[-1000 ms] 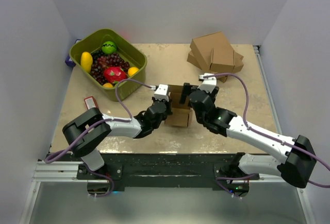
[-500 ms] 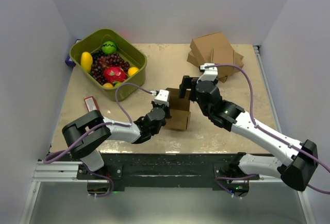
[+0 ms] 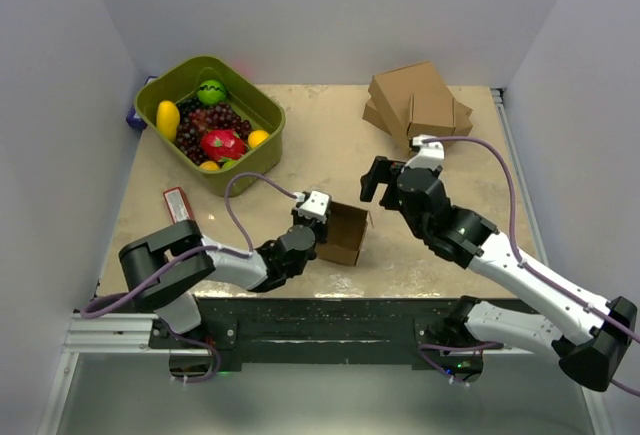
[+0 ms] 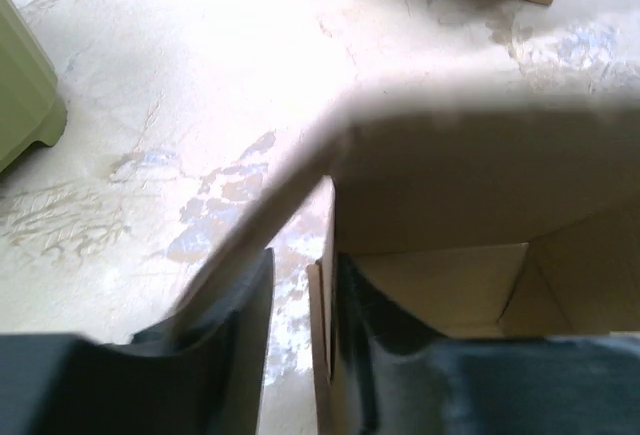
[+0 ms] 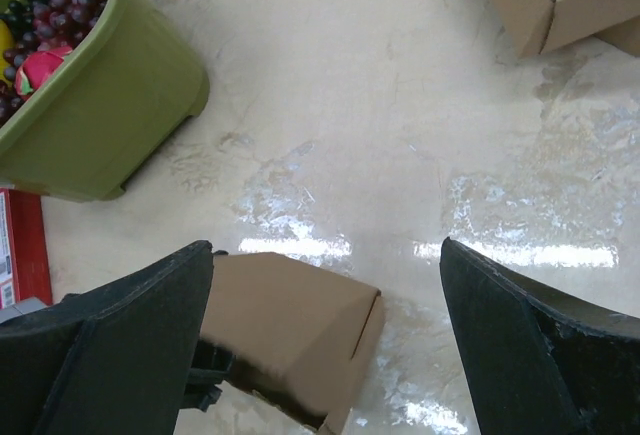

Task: Fold the paper box

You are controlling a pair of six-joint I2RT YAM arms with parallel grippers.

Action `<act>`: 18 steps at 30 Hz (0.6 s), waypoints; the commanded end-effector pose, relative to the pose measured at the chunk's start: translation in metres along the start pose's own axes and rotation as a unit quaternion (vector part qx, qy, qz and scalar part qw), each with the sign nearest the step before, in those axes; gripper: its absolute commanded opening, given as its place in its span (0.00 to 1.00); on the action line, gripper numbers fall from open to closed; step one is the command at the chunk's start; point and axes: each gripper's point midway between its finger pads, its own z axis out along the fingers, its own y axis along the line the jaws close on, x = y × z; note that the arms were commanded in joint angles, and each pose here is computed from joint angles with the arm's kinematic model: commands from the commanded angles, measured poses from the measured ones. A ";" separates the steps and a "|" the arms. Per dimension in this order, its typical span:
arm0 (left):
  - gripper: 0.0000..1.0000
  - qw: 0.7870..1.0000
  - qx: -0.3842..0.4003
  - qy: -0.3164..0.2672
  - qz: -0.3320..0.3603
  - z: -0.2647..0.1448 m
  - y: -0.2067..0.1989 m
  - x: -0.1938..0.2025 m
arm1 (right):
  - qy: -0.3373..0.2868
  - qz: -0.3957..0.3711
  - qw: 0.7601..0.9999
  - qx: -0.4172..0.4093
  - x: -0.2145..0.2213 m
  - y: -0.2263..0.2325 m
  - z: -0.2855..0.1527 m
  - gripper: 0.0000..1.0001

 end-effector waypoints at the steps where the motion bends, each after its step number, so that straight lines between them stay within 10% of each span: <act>1: 0.43 0.999 -0.004 -0.033 -0.036 -0.012 0.003 -0.026 | 0.005 0.019 1.000 0.007 0.005 -0.008 -0.006 0.99; 18: 0.71 0.994 0.092 0.029 -0.046 -0.066 0.005 -0.002 | 0.006 0.029 1.000 -0.007 0.002 -0.002 -0.008 0.99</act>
